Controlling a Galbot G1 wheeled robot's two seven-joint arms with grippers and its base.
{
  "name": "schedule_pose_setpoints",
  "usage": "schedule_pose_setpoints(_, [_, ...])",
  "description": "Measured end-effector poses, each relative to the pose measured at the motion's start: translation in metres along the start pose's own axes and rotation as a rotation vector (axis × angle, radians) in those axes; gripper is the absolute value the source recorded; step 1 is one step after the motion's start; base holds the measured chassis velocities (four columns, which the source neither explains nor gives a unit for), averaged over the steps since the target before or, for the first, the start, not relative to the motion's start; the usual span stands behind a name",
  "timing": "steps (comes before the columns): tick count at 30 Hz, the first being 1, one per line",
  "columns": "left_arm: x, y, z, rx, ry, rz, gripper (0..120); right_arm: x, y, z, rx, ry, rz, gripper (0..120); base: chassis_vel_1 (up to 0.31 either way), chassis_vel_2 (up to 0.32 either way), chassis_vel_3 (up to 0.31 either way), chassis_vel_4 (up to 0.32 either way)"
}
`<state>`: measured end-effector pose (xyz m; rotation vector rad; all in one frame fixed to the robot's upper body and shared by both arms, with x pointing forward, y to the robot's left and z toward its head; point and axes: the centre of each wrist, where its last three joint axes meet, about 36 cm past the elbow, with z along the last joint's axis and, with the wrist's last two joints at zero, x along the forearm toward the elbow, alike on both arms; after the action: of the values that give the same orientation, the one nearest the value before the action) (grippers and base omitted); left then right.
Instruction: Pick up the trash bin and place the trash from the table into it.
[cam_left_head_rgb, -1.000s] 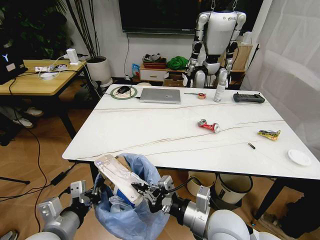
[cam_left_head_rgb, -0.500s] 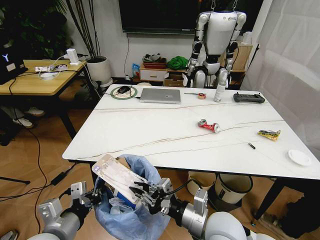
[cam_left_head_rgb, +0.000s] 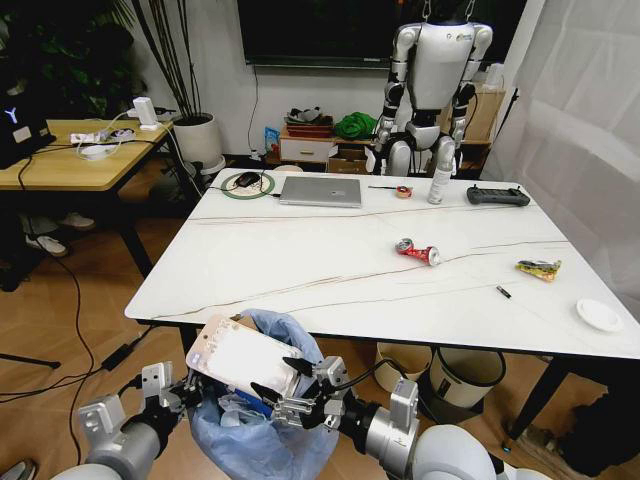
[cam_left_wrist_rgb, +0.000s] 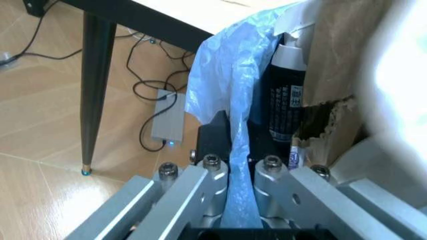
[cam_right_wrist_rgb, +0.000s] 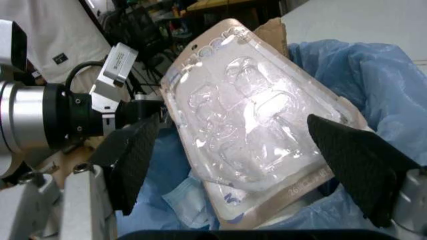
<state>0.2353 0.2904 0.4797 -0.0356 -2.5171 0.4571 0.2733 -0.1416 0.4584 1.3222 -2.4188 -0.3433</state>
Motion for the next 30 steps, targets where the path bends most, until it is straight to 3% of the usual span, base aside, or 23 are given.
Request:
schedule_pose_setpoints(3, [0.000, 0.000, 0.001, 0.003, 0.000, -0.002, 0, 0.005, -0.002, -0.003, 0.010, -0.001, 0.014, 94, 0.000, 0.000, 0.000, 0.000])
schedule_pose_setpoints(8, [0.000, -0.001, 0.004, 0.004, 0.004, -0.004, 0, 0.013, -0.005, -0.010, 0.019, -0.011, 0.042, 98, 0.000, 0.000, 0.000, 0.000])
schedule_pose_setpoints(24, [0.005, -0.003, 0.012, -0.007, 0.018, -0.016, 0, 0.023, -0.021, -0.042, 0.051, -0.111, 0.159, 100, 0.000, 0.000, 0.000, 0.000])
schedule_pose_setpoints(30, [0.008, -0.005, 0.012, -0.007, 0.020, -0.013, 0, 0.025, -0.048, -0.067, 0.094, -0.181, 0.280, 100, 0.000, 0.000, 0.000, 0.000])
